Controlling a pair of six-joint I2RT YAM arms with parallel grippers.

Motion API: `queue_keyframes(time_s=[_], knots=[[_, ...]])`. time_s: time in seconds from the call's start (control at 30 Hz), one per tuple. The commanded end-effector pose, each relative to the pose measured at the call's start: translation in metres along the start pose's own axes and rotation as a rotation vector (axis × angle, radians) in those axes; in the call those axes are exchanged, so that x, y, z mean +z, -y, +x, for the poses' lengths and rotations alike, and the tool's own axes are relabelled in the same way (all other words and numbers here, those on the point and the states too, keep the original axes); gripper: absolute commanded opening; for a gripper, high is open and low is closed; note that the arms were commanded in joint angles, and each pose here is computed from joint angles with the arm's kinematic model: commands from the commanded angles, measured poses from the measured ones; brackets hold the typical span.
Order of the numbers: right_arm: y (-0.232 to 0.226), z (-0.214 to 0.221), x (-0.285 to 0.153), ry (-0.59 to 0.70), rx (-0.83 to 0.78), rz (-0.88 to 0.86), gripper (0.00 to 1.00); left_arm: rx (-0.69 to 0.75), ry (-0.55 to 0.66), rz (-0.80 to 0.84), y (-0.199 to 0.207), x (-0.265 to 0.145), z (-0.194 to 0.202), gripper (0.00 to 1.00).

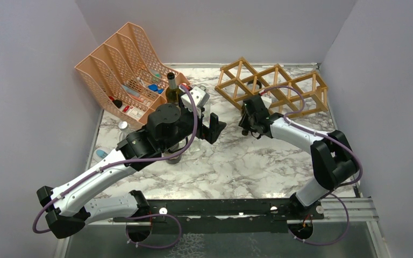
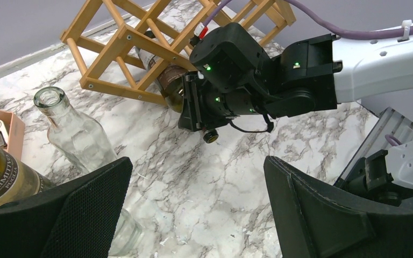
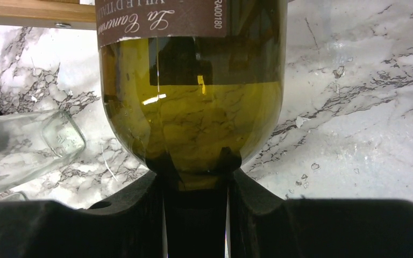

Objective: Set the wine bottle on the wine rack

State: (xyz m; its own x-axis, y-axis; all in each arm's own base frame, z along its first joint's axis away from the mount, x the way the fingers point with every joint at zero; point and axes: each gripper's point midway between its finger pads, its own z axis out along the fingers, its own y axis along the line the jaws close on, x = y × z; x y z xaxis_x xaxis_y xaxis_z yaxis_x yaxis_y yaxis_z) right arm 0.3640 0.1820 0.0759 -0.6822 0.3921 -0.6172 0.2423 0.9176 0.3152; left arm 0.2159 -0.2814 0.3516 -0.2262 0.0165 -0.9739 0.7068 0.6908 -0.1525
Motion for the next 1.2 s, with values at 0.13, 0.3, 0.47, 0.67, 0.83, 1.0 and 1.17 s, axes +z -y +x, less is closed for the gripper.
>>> queue_keyframes(time_s=[0.13,0.3,0.47,0.67,0.83,1.0,1.17], knots=[[-0.026,-0.049,0.008,0.166,-0.037,-0.056,0.4,-0.009,0.044,0.029,0.007,-0.008,-0.019,0.99],[-0.021,-0.052,0.012,0.164,-0.065,-0.027,0.43,-0.01,0.045,0.027,0.006,-0.009,-0.02,0.99],[-0.017,-0.053,0.011,0.161,-0.067,-0.002,0.57,-0.011,0.042,0.03,0.007,-0.008,-0.019,0.99],[-0.012,-0.056,0.008,0.165,-0.08,0.02,0.67,-0.013,0.041,0.03,0.007,-0.008,-0.018,0.99],[-0.012,-0.061,-0.006,0.174,-0.09,0.005,0.73,-0.01,0.039,0.026,0.006,-0.008,-0.018,0.99],[-0.007,-0.07,-0.036,0.21,-0.1,-0.017,0.77,-0.005,0.035,0.017,0.004,-0.008,-0.017,0.99],[-0.005,-0.069,-0.074,0.19,-0.189,-0.086,0.76,-0.024,0.003,-0.011,0.001,-0.006,-0.015,0.99]])
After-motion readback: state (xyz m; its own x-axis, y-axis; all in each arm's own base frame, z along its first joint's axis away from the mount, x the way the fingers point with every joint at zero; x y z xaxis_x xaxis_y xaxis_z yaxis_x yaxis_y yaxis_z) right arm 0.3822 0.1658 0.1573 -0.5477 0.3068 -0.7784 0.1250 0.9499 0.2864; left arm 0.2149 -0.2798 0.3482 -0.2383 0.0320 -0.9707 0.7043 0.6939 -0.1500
